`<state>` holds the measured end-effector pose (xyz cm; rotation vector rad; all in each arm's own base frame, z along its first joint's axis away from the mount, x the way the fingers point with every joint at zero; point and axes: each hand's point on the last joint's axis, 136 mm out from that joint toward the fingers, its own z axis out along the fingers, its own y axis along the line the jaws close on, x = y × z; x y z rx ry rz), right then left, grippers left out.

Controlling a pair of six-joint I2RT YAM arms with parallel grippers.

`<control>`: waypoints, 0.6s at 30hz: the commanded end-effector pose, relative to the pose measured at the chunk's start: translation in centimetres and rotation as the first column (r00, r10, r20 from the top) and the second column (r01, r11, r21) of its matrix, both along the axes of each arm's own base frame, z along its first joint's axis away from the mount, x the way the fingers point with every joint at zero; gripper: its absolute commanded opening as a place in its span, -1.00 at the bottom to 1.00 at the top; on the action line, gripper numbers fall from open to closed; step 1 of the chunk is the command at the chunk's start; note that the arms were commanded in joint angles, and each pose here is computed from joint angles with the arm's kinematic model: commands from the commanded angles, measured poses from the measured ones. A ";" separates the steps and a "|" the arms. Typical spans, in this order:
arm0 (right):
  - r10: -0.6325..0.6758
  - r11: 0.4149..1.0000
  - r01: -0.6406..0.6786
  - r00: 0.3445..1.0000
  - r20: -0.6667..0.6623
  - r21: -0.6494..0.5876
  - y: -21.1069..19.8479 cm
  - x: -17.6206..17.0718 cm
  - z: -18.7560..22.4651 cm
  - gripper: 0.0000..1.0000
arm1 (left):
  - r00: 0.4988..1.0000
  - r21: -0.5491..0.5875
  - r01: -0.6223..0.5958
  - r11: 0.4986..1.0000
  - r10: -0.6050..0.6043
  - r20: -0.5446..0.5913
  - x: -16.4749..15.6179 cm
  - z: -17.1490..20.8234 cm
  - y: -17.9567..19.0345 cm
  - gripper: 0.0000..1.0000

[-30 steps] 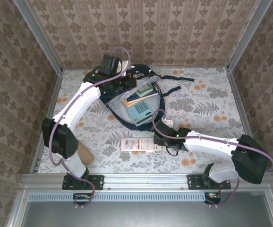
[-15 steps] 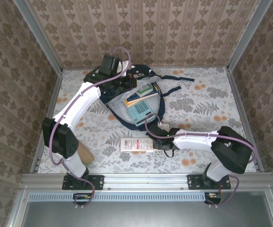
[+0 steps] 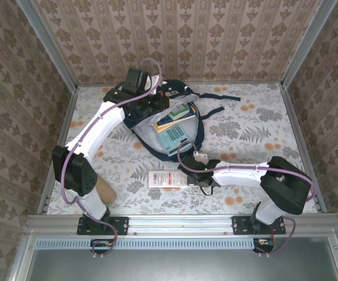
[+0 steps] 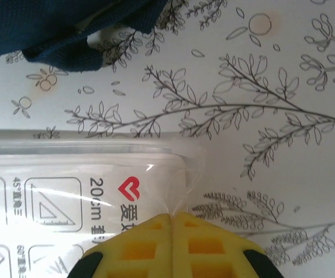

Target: Pack books, pencil case, and school supplies into a backpack

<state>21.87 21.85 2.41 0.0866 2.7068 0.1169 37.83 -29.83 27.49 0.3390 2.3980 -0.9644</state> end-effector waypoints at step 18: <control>0.164 0.937 -0.295 0.845 0.509 0.189 2.5 5.8 20.7 -1.00 | 0.988 -0.106 0.051 0.993 -0.035 0.149 -0.3 6.9 -1.0 -1.00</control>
